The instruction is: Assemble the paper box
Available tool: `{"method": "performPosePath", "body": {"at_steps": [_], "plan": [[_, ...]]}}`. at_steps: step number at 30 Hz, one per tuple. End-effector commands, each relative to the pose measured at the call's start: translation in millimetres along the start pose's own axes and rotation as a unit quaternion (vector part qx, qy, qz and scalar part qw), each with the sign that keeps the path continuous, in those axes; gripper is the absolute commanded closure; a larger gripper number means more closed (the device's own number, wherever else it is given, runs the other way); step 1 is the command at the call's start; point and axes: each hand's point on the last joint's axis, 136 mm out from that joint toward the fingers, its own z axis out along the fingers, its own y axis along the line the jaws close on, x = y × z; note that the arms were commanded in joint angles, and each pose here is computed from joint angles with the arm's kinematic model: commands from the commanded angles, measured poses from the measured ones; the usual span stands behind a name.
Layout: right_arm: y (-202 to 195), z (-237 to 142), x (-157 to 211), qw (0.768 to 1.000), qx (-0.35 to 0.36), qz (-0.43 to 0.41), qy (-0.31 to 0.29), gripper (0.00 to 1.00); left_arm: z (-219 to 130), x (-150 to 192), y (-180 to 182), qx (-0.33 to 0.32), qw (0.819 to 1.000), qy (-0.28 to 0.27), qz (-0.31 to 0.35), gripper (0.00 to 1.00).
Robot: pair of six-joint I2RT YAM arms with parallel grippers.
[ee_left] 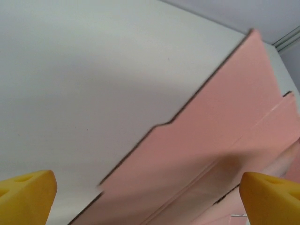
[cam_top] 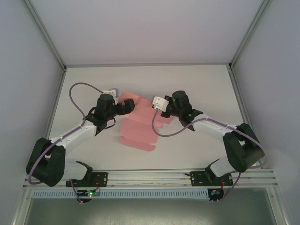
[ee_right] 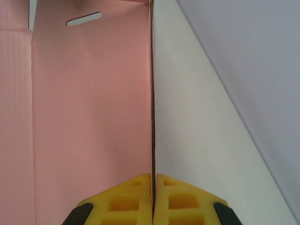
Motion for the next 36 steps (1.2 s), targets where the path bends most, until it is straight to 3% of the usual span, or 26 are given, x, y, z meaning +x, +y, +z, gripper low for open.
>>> {"method": "performPosePath", "body": {"at_steps": [1, 5, 11, 14, 18, 23, 32, 36], "plan": [[-8.9, -7.3, -5.8, 1.000, 0.017, 0.005, -0.021, 0.98, -17.5, -7.8, -9.8, 0.007, 1.000, -0.015, 0.009, 0.00], [-11.5, -11.1, 4.9, 1.000, 0.019, 0.017, -0.007, 0.98, -41.4, -11.2, -14.6, 0.011, 0.999, -0.024, 0.025, 0.00], [-15.3, -17.2, 5.2, 0.999, 0.020, 0.026, -0.016, 0.98, -71.0, -7.4, 46.6, -0.137, 0.990, -0.018, -0.024, 0.00], [-18.7, -19.5, 2.6, 0.999, 0.020, 0.032, -0.023, 0.98, -71.8, 2.9, 73.7, -0.173, 0.983, 0.006, -0.065, 0.00], [-21.5, -21.9, -0.1, 0.998, 0.020, 0.044, -0.033, 0.98, -52.6, 16.2, 74.5, -0.132, 0.987, 0.034, -0.083, 0.00], [-23.0, -22.7, -3.0, 0.998, 0.019, 0.053, -0.042, 0.98, -24.0, 21.7, 41.9, -0.016, 0.997, 0.058, -0.057, 0.00], [-26.5, -23.5, -8.8, 0.996, 0.022, 0.066, -0.054, 0.98, -7.8, 31.5, -0.4, 0.117, 0.988, 0.101, -0.007, 0.00], [-23.2, -23.3, -11.5, 0.995, 0.013, 0.072, -0.061, 0.98, -2.9, 35.0, -7.5, 0.130, 0.986, 0.107, 0.007, 0.00]]}}
